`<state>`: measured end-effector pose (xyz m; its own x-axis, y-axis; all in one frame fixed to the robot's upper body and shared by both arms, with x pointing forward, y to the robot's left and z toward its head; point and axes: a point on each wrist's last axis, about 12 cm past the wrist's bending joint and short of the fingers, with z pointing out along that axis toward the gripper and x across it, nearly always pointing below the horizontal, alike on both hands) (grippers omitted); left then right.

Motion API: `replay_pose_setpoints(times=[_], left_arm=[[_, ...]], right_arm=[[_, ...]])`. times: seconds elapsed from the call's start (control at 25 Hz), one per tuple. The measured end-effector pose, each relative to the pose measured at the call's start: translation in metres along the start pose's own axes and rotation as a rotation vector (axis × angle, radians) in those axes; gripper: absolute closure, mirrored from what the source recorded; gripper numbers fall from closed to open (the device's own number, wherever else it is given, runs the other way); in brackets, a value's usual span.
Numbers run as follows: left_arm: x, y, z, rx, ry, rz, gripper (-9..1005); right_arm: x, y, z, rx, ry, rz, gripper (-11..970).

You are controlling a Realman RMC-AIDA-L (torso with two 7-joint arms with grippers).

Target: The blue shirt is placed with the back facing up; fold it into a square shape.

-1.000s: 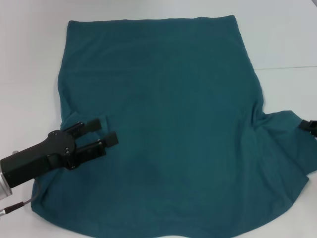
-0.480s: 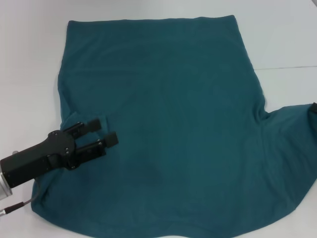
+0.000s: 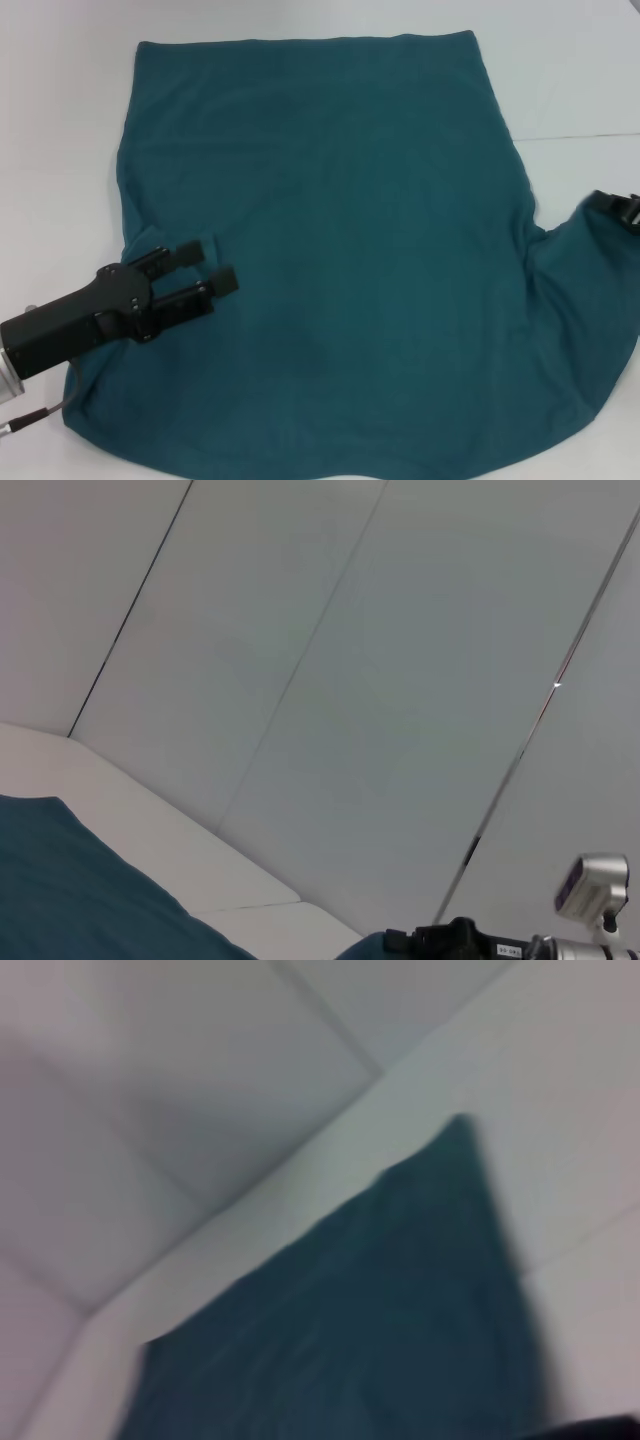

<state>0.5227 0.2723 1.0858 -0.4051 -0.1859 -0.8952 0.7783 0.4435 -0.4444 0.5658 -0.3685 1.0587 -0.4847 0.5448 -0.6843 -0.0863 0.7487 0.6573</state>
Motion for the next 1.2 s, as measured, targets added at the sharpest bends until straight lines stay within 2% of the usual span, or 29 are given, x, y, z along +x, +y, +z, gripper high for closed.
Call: replay_pose_setpoints(times=[0.24, 0.52, 0.56, 0.76, 1.2], left_arm=[[0.000, 0.000, 0.000, -0.001, -0.001, -0.001, 126], [0.000, 0.001, 0.000, -0.011, 0.000, -0.004, 126], [0.001, 0.001, 0.000, -0.012, 0.000, -0.005, 126], [0.003, 0.002, -0.002, -0.028, -0.005, -0.013, 126], [0.003, 0.003, -0.002, -0.033, -0.004, -0.012, 125]], right_arm=[[0.007, 0.033, 0.014, -0.193, 0.091, -0.030, 953], [0.020, 0.065, 0.045, -0.252, 0.243, -0.102, 952], [0.021, 0.068, 0.046, -0.258, 0.255, -0.113, 923], [0.021, 0.069, 0.043, -0.283, 0.268, -0.132, 777], [0.011, 0.056, 0.028, -0.271, 0.251, -0.137, 491]])
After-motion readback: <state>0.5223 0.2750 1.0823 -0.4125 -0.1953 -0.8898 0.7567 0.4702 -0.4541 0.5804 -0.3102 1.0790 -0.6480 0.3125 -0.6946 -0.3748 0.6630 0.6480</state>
